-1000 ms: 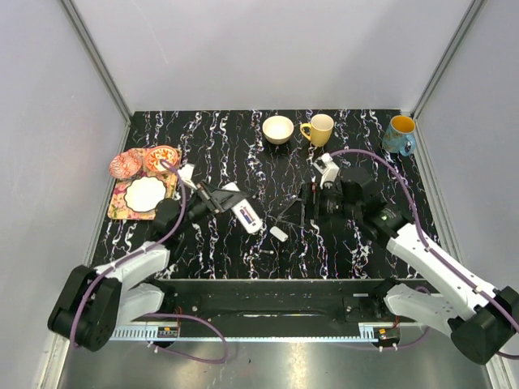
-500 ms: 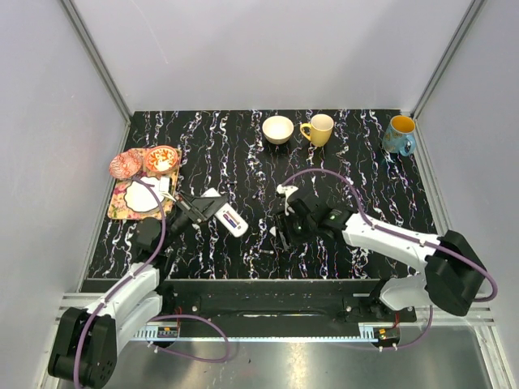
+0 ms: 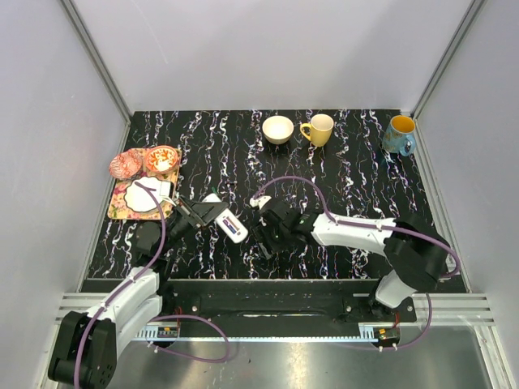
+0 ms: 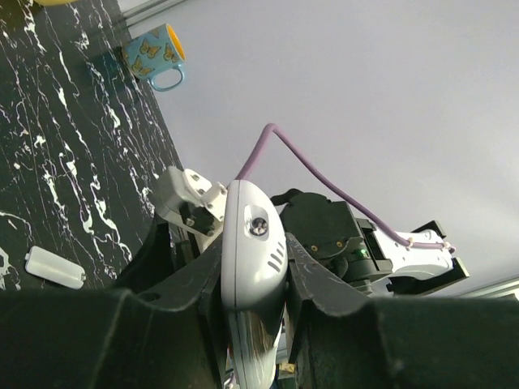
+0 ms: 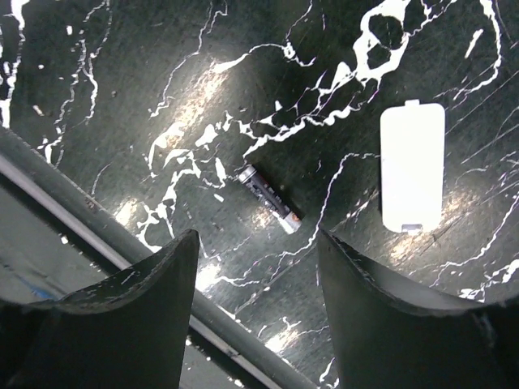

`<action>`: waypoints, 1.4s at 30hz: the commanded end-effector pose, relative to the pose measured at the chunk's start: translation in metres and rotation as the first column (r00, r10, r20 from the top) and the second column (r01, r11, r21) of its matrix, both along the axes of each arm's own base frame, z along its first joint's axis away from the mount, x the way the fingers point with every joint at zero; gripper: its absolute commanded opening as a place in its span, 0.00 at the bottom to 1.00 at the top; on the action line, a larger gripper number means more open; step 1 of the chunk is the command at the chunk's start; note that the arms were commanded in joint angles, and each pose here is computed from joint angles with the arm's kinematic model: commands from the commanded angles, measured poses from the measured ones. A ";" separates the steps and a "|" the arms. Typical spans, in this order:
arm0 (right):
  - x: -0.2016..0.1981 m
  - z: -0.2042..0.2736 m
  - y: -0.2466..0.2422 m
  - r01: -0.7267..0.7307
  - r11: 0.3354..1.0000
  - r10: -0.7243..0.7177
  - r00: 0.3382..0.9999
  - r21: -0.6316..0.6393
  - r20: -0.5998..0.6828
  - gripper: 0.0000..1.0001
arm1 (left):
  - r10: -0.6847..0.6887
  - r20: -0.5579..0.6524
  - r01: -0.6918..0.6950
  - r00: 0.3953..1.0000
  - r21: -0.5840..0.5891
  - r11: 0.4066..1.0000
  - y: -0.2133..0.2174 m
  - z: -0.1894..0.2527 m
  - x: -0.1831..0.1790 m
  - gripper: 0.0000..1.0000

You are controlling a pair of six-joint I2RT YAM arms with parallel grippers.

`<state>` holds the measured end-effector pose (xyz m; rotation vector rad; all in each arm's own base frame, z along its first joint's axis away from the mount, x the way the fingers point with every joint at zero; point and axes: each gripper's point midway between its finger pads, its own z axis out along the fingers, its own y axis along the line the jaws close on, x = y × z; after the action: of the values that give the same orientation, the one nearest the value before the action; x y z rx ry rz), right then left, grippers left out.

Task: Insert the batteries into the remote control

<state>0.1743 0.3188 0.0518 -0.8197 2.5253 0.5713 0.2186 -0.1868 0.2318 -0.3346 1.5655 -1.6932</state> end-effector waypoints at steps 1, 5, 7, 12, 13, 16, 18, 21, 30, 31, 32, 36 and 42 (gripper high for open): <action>0.024 0.008 0.012 -0.015 1.000 0.015 0.995 -0.007 0.102 0.66 | -0.022 0.081 0.024 0.996 -0.028 0.999 0.001 0.017 -0.010 0.00; 0.027 -0.001 0.011 -0.017 0.999 0.021 0.994 -0.032 0.108 0.65 | -0.029 0.085 0.031 0.996 -0.031 0.999 0.000 0.018 -0.011 0.00; 0.026 -0.008 0.011 -0.021 0.999 0.026 0.995 -0.043 0.100 0.65 | -0.035 0.088 0.038 0.995 -0.032 0.999 0.000 0.019 -0.012 0.00; 0.020 -0.019 0.011 -0.028 0.999 0.030 0.997 -0.037 0.073 0.63 | -0.042 0.088 0.046 0.995 -0.035 0.998 -0.001 0.019 -0.014 0.00; 0.019 -0.022 0.009 -0.027 0.999 0.030 0.997 -0.043 0.070 0.62 | -0.039 0.089 0.042 0.995 -0.035 0.998 0.000 0.019 -0.013 0.00; 0.018 -0.026 0.005 -0.025 0.998 0.029 0.997 -0.059 0.067 0.61 | -0.037 0.082 0.040 0.996 -0.032 0.999 -0.001 0.017 -0.012 0.00; 0.019 -0.028 0.002 -0.018 0.997 0.024 0.997 -0.077 0.074 0.58 | -0.037 0.084 0.039 0.996 -0.031 0.999 -0.001 0.018 -0.011 0.00; 0.019 -0.031 -0.003 -0.014 0.995 0.021 0.997 -0.094 0.072 0.56 | -0.038 0.084 0.040 0.996 -0.029 0.999 -0.001 0.018 -0.011 0.00; 0.017 -0.038 -0.012 -0.007 0.989 0.019 0.997 -0.148 0.079 0.48 | -0.039 0.082 0.041 0.996 -0.027 0.999 -0.001 0.016 -0.012 0.00; 0.016 -0.039 -0.013 -0.011 0.988 0.023 0.997 -0.154 0.078 0.46 | -0.039 0.083 0.042 0.996 -0.029 0.999 -0.001 0.016 -0.012 0.00; 0.015 -0.041 -0.013 -0.011 0.987 0.023 0.997 -0.159 0.074 0.44 | -0.038 0.078 0.040 0.996 -0.028 0.999 -0.001 0.015 -0.012 0.00; 0.011 -0.042 -0.008 -0.020 0.987 0.032 0.997 -0.161 0.069 0.39 | -0.035 0.076 0.037 0.996 -0.029 0.999 0.000 0.013 -0.013 0.00; 0.007 -0.048 0.001 -0.031 0.984 0.043 0.997 -0.174 0.063 0.35 | -0.036 0.074 0.038 0.997 -0.027 0.999 0.000 0.012 -0.013 0.00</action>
<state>0.1886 0.3172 0.0164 -0.9012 2.4995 0.3761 0.2115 -0.1885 0.2292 -0.3172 1.5694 -1.7236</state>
